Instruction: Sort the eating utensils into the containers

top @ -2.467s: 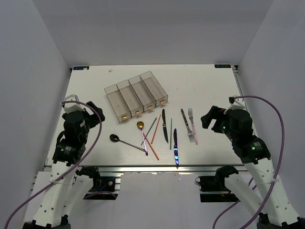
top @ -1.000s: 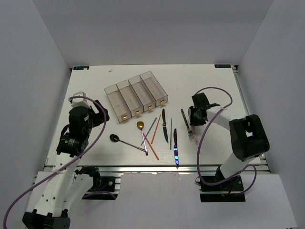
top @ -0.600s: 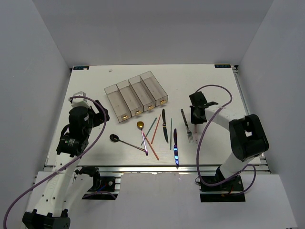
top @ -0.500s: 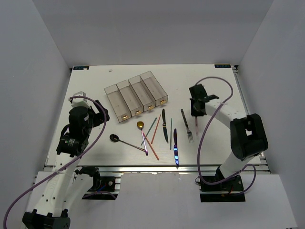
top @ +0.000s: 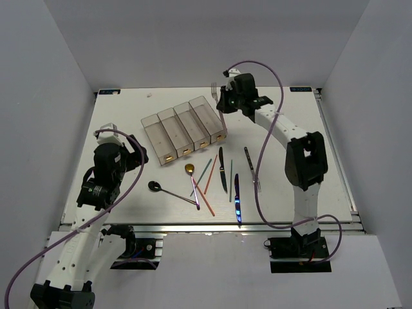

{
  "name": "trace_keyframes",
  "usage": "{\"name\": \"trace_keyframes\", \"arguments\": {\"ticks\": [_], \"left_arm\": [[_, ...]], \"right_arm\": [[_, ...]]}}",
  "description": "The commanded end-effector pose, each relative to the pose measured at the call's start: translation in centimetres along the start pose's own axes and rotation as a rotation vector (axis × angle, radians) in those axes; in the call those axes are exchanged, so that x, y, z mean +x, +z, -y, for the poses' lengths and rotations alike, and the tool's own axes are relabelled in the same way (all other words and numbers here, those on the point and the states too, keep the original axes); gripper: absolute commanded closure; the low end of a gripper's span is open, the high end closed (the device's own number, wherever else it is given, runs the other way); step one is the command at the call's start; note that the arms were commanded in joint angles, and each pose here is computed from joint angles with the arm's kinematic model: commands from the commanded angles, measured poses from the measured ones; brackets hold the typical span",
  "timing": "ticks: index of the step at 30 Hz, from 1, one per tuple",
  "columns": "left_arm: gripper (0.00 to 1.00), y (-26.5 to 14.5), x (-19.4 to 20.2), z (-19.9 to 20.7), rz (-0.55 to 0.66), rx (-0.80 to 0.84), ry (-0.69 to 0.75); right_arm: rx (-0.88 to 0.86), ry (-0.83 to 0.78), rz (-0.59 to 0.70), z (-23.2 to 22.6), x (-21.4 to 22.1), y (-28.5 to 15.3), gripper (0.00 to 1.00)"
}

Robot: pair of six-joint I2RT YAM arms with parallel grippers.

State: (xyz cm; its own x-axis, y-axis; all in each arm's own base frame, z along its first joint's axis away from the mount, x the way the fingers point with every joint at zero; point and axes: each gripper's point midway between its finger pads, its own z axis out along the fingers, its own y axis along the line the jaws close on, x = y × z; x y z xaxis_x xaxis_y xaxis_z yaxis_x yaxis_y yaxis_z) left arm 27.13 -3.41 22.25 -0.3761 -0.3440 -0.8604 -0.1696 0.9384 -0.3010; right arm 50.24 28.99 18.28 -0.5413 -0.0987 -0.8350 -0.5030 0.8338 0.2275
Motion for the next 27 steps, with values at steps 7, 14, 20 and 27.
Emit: {"name": "trace_keyframes", "arguments": {"ticks": [7,14,20,27], "left_arm": [[0.02,0.3,0.1,0.1,-0.003,0.007,0.006],[0.02,0.3,0.1,0.2,-0.004,0.017,0.008],[0.02,0.3,0.1,0.3,-0.003,0.021,0.008],[0.02,0.4,0.1,0.2,-0.005,0.015,0.008]], "right_arm": [[-0.084,-0.06,0.148,-3.3,-5.6,6.5,1.0],[-0.007,-0.099,0.145,-2.3,-4.3,8.6,1.0],[-0.03,-0.148,0.129,-4.2,-3.6,7.8,0.72],[0.003,-0.133,0.15,-4.7,-6.2,4.3,0.43]]}}
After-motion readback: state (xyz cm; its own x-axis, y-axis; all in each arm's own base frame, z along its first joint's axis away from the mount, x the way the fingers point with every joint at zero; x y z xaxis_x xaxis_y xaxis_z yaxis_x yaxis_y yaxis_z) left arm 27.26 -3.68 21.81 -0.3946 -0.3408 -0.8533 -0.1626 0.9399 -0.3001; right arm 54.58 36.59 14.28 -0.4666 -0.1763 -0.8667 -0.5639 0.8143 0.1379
